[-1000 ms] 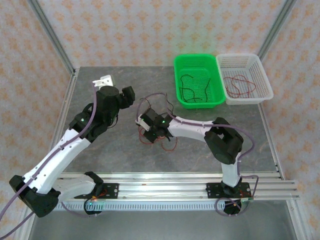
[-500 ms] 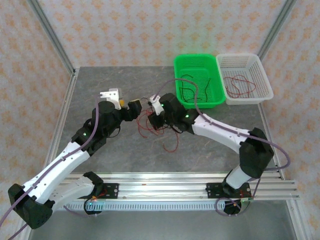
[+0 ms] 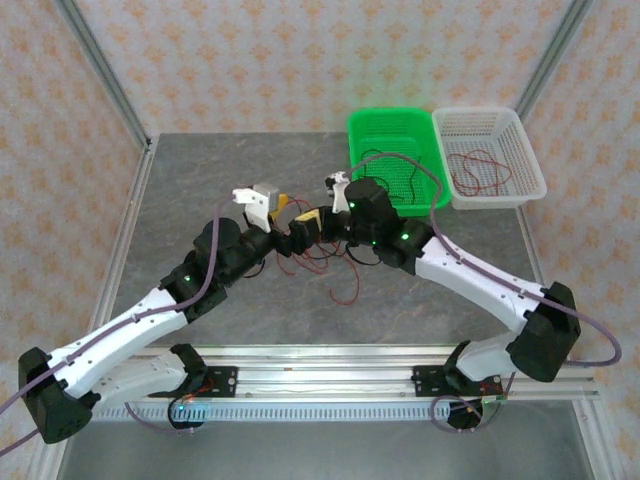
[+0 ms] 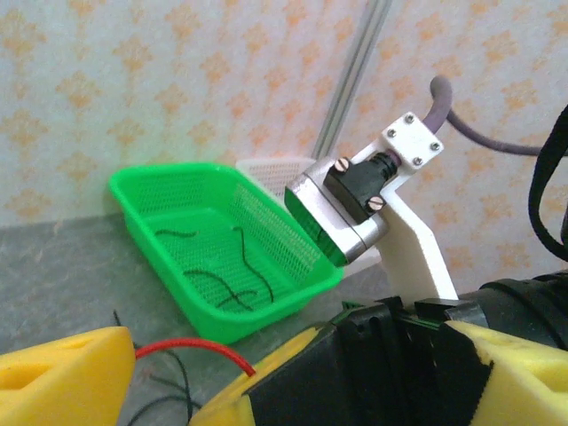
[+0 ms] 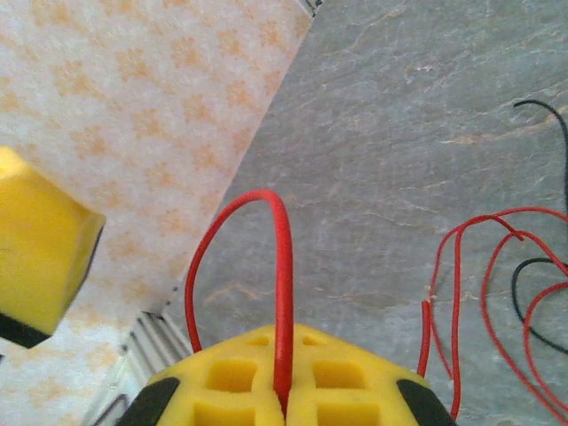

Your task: Untangle the cables

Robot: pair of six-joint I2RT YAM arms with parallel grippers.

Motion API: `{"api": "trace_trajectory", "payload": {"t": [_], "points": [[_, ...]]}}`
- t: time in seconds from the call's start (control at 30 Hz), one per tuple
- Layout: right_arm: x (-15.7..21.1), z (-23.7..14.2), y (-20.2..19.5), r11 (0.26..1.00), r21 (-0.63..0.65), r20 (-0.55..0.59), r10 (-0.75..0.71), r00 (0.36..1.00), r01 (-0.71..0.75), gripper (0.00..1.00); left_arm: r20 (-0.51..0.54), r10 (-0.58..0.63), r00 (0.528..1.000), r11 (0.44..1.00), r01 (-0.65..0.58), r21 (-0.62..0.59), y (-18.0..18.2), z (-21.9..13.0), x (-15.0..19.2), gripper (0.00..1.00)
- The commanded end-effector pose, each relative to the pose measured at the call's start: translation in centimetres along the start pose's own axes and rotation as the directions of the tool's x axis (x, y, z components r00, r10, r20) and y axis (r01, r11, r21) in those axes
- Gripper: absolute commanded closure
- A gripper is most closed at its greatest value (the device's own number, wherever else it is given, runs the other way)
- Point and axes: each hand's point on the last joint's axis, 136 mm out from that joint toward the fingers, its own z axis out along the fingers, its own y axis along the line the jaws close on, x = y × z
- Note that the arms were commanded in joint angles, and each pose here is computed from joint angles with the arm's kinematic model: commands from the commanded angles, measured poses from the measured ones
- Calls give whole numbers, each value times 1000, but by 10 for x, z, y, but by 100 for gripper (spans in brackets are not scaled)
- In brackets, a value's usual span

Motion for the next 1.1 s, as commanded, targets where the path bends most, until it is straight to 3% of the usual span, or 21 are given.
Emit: {"api": "trace_trajectory", "payload": {"t": [0.0,0.27,0.43,0.6,0.8,0.93,1.07], "points": [[-20,-19,46,983,-178,52,59,997,-49,100,-86,89,992,994,-82,74,-17,13,31,10],[-31,-46,70,958,-271,86,118,989,-91,100,-62,104,993,995,-104,3,-9,30,32,11],[-45,-62,73,963,-256,148,123,981,-82,100,-85,104,991,995,-103,14,-8,35,47,12],[-61,-75,61,988,-144,233,91,968,-58,100,-48,77,996,997,-78,-8,-1,21,46,12],[-79,-89,32,996,83,322,2,947,-30,100,62,40,997,974,-25,-225,34,-8,8,11],[-89,-100,21,985,174,357,-47,933,-17,100,133,16,991,972,16,-234,35,-25,-14,11],[-101,-112,29,985,171,377,-64,924,-2,100,126,20,992,974,9,-226,33,-27,-13,11]]}}
